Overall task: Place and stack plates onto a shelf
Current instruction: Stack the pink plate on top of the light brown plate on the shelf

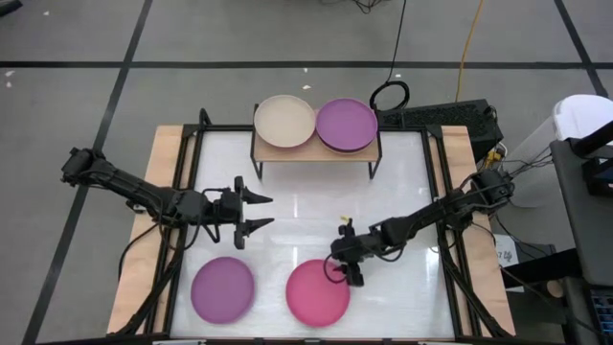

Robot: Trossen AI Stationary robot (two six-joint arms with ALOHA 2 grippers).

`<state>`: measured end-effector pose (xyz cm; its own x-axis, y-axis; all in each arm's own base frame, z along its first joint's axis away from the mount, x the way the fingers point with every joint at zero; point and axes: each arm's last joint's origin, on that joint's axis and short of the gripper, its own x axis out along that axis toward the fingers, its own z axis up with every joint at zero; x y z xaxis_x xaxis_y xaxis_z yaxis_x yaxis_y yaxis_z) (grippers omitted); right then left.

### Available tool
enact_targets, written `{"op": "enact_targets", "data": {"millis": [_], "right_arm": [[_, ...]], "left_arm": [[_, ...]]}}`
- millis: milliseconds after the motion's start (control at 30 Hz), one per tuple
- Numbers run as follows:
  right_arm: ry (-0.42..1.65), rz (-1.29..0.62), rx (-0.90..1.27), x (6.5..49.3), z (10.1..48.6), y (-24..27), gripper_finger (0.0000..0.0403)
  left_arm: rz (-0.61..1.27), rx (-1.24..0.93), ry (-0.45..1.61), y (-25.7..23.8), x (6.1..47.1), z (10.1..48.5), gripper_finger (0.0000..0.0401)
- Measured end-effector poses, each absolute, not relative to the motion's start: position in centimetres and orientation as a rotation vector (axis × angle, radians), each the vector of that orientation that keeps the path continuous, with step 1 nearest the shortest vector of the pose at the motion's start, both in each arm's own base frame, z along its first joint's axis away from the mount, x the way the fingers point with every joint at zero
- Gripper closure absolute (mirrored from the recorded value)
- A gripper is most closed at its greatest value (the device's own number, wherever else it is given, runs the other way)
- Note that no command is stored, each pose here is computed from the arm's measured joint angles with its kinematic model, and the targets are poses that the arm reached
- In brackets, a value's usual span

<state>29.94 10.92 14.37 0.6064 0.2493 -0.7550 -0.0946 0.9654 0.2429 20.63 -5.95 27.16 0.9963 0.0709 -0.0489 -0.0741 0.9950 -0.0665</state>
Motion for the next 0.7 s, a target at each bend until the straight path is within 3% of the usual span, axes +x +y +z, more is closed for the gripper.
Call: {"op": "enact_targets", "data": {"millis": [200, 700], "right_arm": [[0.895, 0.166, 0.186, 30.01, 14.34, 10.67, 0.0206], [0.905, 0.155, 0.211, 30.0, 14.02, 10.9, 0.0249]], "left_arm": [[0.073, -0.069, 0.046, -5.95, 20.63, 27.16, 0.0142], [0.072, -0.073, 0.047, -5.95, 20.63, 27.15, 0.0142]]}}
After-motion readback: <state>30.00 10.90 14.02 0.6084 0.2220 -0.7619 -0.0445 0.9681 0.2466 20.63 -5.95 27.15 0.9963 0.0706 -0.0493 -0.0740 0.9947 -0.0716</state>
